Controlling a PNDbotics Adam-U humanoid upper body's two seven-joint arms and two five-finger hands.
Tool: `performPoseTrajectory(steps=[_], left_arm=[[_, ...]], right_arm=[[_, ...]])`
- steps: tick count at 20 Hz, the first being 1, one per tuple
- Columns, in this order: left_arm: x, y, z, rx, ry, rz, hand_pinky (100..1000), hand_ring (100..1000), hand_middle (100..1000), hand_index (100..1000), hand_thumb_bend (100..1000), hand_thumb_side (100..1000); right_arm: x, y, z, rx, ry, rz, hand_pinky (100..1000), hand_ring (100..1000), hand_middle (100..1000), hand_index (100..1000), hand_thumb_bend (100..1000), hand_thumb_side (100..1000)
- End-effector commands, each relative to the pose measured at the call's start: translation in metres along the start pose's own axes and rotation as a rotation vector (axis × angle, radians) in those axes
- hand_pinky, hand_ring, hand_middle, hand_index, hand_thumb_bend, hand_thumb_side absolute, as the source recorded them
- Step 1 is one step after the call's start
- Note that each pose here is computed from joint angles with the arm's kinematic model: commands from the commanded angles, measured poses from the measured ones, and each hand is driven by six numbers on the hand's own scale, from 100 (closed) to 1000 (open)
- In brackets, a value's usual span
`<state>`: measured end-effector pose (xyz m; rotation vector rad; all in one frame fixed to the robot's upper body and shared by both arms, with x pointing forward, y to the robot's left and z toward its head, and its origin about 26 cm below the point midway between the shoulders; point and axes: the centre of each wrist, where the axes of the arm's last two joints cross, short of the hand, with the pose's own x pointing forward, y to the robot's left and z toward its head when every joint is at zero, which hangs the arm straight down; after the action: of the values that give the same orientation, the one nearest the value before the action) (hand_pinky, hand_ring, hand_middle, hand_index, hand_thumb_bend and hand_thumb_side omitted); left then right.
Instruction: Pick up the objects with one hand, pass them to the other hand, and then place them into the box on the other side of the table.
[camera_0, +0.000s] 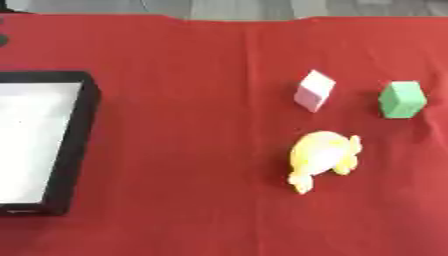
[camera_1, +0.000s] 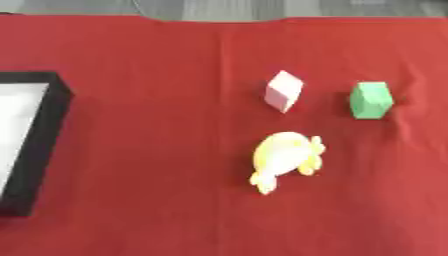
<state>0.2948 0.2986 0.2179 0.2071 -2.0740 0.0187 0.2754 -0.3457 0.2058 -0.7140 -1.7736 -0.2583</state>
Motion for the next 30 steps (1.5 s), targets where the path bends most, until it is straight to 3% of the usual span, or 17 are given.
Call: performPoseTrajectory(steps=[1,3,6,11,17,22,30], left_arm=[[0.008,0.003,-0.003,-0.005,-0.03,-0.02,825,847,583,723,100,637],[0.008,0.004,-0.003,-0.006,-0.03,-0.023,825,847,583,723,100,636],[0.008,0.004,-0.003,-0.007,-0.03,-0.027,825,847,583,723,100,634],[0.008,0.005,-0.003,-0.01,-0.029,-0.036,824,847,582,722,100,635],[0.009,0.005,-0.003,-0.013,-0.027,-0.043,824,847,581,721,100,636],[0.01,0.005,-0.003,-0.015,-0.025,-0.046,823,849,579,720,100,634],[0.011,0.003,-0.004,-0.021,-0.025,-0.046,822,850,578,719,100,633]], right_arm=[[0.01,-0.006,-0.003,-0.014,-0.033,0.039,820,802,823,808,100,408],[0.009,-0.007,-0.003,-0.003,-0.031,0.062,824,810,830,814,100,389],[0.012,-0.012,-0.005,0.061,-0.035,0.164,839,834,854,841,100,384],[0.026,-0.027,-0.014,0.319,-0.041,0.474,892,882,890,878,112,336],[0.042,-0.04,-0.021,0.612,-0.007,0.762,931,896,884,901,290,367],[0.051,-0.041,-0.024,0.796,0.01,0.877,944,903,887,912,347,384],[0.069,-0.035,-0.029,0.954,0.002,0.949,956,901,890,918,431,330]])
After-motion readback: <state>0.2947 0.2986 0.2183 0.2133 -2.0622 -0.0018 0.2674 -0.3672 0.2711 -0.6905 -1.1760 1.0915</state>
